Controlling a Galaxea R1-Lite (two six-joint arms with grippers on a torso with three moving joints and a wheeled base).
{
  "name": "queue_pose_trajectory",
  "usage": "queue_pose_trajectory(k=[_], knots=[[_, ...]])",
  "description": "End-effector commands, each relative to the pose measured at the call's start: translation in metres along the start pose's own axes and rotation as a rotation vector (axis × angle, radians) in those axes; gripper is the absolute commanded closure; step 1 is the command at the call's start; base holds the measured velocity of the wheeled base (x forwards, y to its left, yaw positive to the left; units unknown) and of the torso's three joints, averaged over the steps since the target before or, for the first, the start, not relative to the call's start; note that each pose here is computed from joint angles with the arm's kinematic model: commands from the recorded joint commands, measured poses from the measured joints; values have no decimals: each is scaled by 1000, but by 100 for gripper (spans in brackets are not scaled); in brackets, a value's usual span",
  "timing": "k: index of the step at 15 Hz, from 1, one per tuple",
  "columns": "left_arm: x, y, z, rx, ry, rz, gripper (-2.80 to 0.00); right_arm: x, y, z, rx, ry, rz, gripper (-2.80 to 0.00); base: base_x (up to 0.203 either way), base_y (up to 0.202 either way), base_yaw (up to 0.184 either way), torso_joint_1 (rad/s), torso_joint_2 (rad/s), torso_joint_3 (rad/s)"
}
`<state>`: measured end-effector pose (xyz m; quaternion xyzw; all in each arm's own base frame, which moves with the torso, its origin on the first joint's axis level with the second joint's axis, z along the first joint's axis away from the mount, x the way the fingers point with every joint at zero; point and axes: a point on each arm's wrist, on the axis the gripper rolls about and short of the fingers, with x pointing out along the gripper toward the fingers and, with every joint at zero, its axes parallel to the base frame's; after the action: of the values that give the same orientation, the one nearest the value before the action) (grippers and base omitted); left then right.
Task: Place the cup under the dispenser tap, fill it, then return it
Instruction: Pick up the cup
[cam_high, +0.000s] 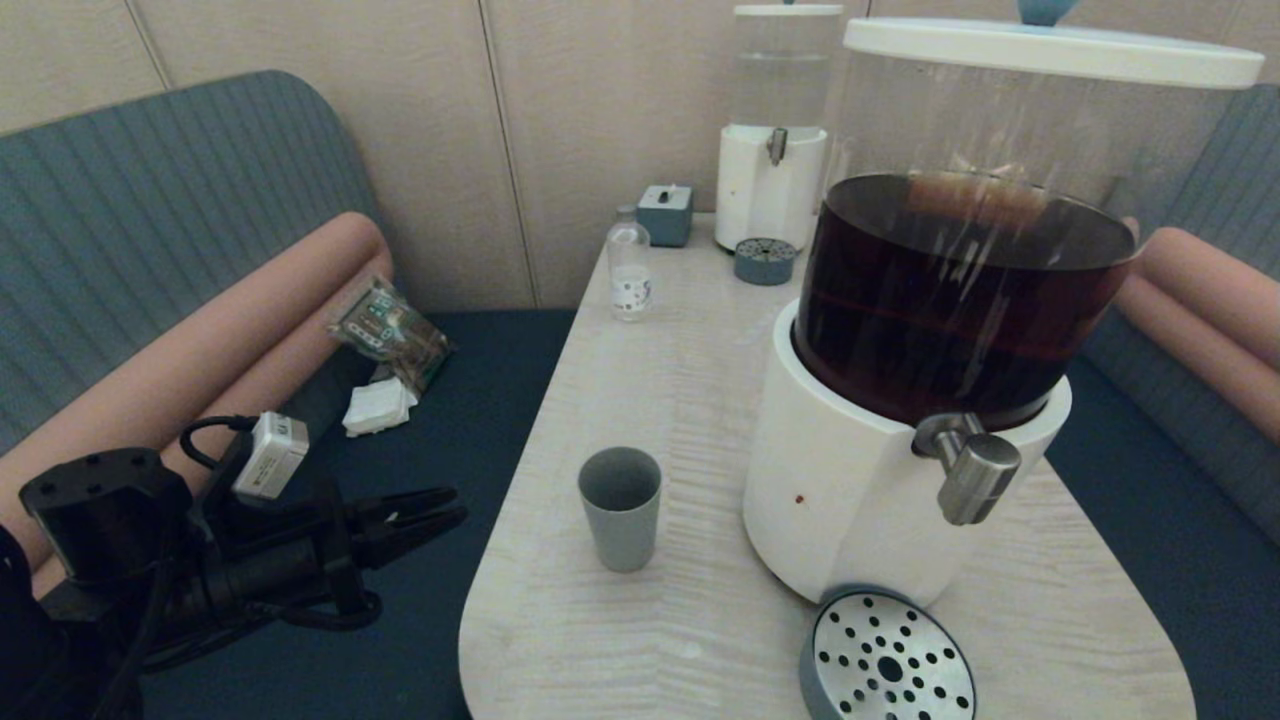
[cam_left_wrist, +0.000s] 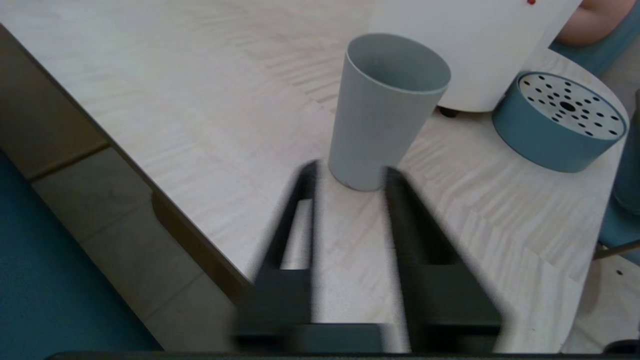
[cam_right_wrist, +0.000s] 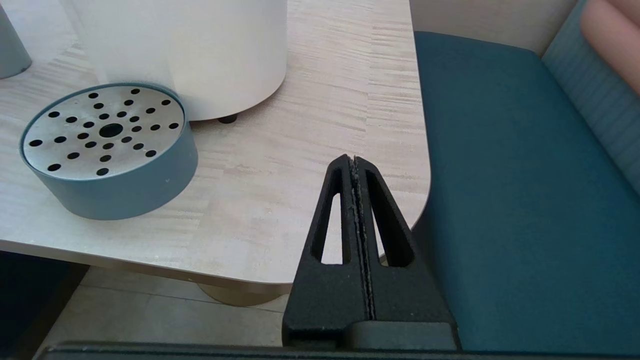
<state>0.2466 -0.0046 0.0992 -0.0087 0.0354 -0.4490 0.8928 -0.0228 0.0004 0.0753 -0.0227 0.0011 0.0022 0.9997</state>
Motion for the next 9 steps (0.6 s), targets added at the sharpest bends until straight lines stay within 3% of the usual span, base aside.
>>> queue_pose_trajectory(k=[1, 9], knots=[[0, -1, -2, -4, 3, -7, -280, 0, 0, -3, -1, 5, 1, 0, 0, 0, 0, 0, 0, 0], [20, 4, -22, -31, 45, -63, -280, 0, 0, -3, -5, 4, 2, 0, 0, 0, 0, 0, 0, 0]])
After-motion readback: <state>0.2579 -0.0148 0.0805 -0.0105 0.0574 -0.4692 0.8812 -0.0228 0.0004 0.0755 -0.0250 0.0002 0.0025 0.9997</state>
